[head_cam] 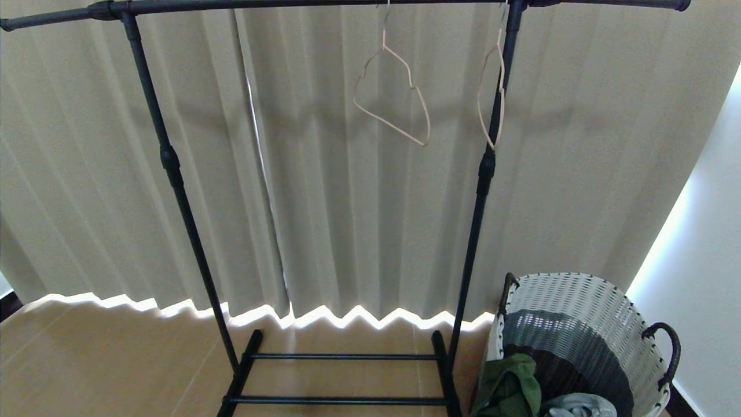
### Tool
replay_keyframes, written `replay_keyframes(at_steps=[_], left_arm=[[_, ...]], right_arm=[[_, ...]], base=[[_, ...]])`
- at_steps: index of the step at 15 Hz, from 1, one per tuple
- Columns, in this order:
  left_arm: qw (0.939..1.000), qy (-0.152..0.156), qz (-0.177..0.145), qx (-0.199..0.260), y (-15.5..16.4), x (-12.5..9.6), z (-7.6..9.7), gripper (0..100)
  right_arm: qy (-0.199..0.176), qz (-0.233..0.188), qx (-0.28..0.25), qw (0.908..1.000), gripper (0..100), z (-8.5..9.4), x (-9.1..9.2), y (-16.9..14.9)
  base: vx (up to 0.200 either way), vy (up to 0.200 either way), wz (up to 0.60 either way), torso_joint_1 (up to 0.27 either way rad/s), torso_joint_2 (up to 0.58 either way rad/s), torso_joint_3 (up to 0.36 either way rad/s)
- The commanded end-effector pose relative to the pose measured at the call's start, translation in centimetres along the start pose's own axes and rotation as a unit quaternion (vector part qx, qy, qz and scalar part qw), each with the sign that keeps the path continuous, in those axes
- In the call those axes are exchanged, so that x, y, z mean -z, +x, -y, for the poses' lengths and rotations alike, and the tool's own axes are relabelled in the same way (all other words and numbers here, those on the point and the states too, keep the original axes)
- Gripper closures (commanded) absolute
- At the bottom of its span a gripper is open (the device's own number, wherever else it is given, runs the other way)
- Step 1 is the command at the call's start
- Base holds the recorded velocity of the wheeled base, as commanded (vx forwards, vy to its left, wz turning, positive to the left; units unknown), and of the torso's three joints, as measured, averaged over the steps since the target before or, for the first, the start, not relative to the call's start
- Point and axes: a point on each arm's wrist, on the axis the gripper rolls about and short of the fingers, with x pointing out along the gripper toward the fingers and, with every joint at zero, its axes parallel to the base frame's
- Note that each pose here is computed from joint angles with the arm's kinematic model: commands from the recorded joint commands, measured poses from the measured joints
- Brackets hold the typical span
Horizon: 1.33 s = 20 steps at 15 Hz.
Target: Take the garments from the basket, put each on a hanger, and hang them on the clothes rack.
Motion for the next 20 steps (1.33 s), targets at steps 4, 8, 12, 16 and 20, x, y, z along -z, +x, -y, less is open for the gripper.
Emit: replay_keyframes(at_steps=[4, 8, 12, 16, 20], left_arm=[[1.0000, -0.001, 0.001, -0.001, 0.0, 0.0, 0.0, 0], [1.0000, -0.004, 0.001, -0.002, 0.0, 0.0, 0.0, 0], [1.0000, -0.004, 0.000, -0.003, 0.0, 0.0, 0.0, 0], [1.0000, -0.005, 0.000, -0.006, 0.0, 0.0, 0.0, 0], [1.0000, -0.004, 0.000, -0.005, 0.0, 0.0, 0.0, 0]], right_arm=[[-0.193, -0.265, -0.080, 0.9414, 0, -0.4, -0.4, 8.8], [-0.284, -0.380, -0.165, 0.8649, 0, -0.9, 2.7, 11.9], [-0.321, -0.414, -0.191, 0.8301, 0, -1.0, 6.1, 13.1], [-0.323, -0.429, -0.202, 0.8190, 0, -1.2, 7.4, 14.4], [-0.322, -0.432, -0.205, 0.8173, 0, -1.2, 7.9, 15.3]], base=[[0.000, 0.000, 0.00, 0.000, 0.00, 0.000], [0.000, 0.000, 0.00, 0.000, 0.00, 0.000], [0.000, 0.000, 0.00, 0.000, 0.00, 0.000], [0.000, 0.000, 0.00, 0.000, 0.00, 0.000], [0.000, 0.000, 0.00, 0.000, 0.00, 0.000]])
